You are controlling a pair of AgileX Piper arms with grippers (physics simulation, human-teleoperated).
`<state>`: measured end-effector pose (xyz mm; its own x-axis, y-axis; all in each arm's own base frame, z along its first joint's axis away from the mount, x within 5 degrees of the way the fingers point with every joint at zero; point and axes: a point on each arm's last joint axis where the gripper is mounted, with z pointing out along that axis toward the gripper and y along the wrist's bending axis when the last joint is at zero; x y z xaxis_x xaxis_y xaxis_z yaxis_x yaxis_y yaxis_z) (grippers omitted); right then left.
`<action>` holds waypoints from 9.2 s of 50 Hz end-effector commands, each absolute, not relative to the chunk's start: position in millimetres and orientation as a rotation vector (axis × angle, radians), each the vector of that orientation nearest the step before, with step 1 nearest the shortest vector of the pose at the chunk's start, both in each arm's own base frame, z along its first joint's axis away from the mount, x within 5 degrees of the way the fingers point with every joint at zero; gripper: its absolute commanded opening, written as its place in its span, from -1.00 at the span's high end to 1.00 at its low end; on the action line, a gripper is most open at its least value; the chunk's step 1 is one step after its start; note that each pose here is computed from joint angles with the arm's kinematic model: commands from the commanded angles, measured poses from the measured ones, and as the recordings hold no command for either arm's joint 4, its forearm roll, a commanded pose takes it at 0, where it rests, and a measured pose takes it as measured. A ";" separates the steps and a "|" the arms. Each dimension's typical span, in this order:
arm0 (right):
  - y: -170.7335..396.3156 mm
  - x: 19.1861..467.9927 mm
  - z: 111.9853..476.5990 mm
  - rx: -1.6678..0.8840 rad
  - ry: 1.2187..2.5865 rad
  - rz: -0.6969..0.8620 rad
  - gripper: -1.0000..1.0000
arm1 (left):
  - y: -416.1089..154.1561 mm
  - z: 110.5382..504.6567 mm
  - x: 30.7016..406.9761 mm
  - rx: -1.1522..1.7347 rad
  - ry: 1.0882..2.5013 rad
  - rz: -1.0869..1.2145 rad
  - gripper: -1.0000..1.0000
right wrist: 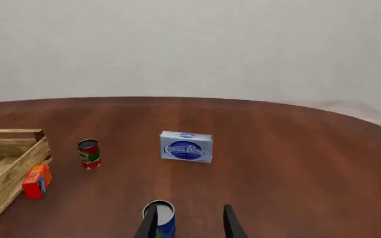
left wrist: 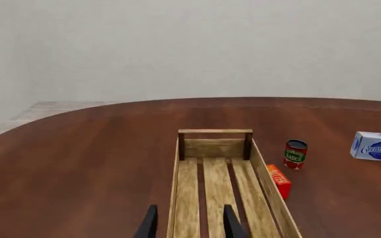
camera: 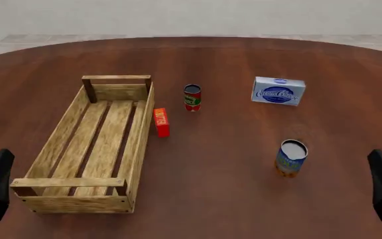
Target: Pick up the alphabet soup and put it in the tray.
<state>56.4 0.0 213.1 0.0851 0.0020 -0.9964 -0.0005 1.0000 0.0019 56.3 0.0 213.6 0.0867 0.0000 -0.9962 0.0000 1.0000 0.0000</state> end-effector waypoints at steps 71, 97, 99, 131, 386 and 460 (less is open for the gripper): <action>21.4 145.5 405.1 -0.136 1.764 0.100 -1.00 | 0.0 214.4 56.6 0.000 1.485 0.000 -1.00; 58.4 211.0 366.6 -0.175 2.058 0.229 -1.00 | 0.0 214.4 56.6 0.000 1.485 0.000 -1.00; 62.2 212.8 356.8 -0.162 2.083 0.252 -1.00 | 0.0 214.4 56.6 0.000 1.485 0.000 -1.00; 45.3 212.1 333.6 -0.213 2.151 0.128 -1.00 | 0.0 214.4 56.6 0.000 1.485 0.000 -1.00; 45.9 261.7 176.8 -0.065 2.409 0.136 -1.00 | 0.0 214.4 56.6 0.000 1.485 0.000 -1.00; 49.3 264.9 163.5 -0.081 2.428 0.137 1.00 | 0.0 214.4 56.6 0.000 1.485 0.000 -1.00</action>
<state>265.2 49.8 158.9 -0.7596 -0.0400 -0.6491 -0.1085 0.9919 0.0659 56.6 0.0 214.4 0.0858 0.0000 -0.9963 0.0000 1.0000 0.0000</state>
